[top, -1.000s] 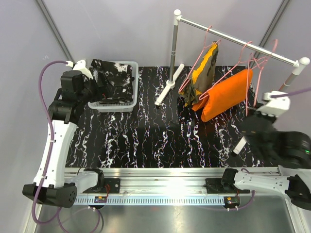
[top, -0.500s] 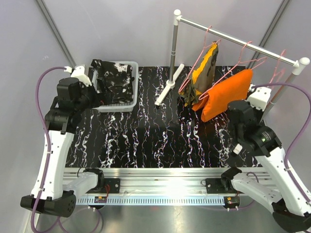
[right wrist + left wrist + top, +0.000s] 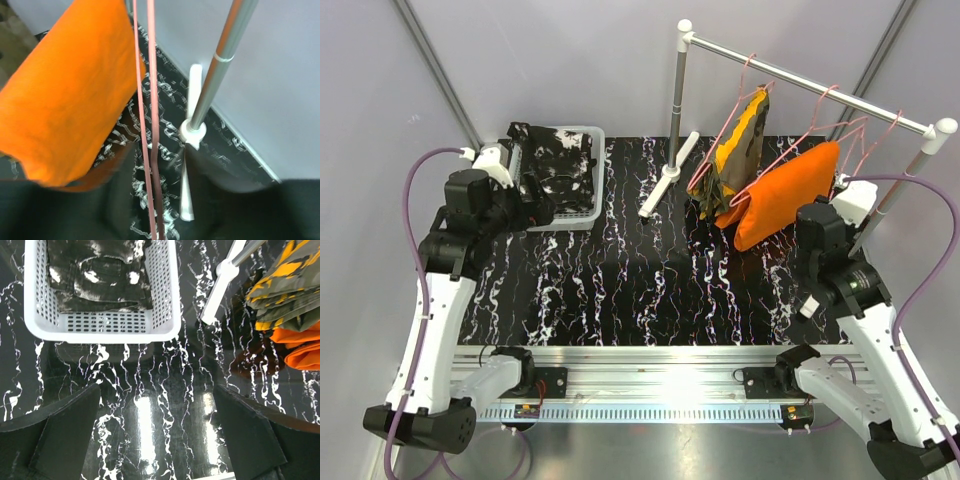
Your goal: Remove the trousers from the hanger
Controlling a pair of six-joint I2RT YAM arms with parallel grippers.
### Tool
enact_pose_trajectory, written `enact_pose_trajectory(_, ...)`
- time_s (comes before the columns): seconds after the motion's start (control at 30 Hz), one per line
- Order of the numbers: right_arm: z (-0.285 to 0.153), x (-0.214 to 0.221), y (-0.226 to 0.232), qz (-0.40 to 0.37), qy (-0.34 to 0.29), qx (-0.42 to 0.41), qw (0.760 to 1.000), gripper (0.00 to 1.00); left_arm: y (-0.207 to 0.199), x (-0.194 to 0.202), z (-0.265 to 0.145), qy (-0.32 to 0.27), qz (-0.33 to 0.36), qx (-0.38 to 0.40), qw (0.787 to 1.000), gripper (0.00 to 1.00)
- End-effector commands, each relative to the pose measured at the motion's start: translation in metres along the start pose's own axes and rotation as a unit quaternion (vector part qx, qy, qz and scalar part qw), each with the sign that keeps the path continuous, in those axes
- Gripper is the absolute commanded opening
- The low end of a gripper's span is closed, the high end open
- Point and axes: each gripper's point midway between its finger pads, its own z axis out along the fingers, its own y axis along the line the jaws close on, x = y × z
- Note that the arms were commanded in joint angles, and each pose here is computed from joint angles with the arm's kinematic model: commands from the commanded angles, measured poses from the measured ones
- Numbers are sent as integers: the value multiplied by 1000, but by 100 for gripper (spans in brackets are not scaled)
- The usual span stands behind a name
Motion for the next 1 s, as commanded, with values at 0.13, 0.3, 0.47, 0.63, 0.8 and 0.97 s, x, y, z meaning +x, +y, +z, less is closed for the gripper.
enact_pose_trajectory(0.13, -27, -37, 11, 52, 8, -81, 995, 80, 8, -10, -4, -56, 5, -16, 998, 99)
enact_pose_trajectory(0.3, -42, -57, 46, 82, 26, -174, 981, 100, 17, -2, 0, -76, 2, -26, 997, 99)
enact_pose_trajectory(0.47, -33, -64, 92, 103, 42, -216, 970, 99, 25, 3, 1, -88, 7, -40, 995, 99)
enact_pose_trajectory(0.63, -5, -58, 129, 141, 61, -195, 969, 100, 28, 8, 7, -77, 12, -45, 996, 99)
enact_pose_trajectory(0.8, 21, -46, 152, 146, 75, -161, 973, 98, 28, 12, 9, -72, 14, -43, 996, 99)
enact_pose_trajectory(0.97, 47, -32, 151, 137, 67, -95, 984, 75, 26, 16, 13, -62, 15, -37, 997, 99)
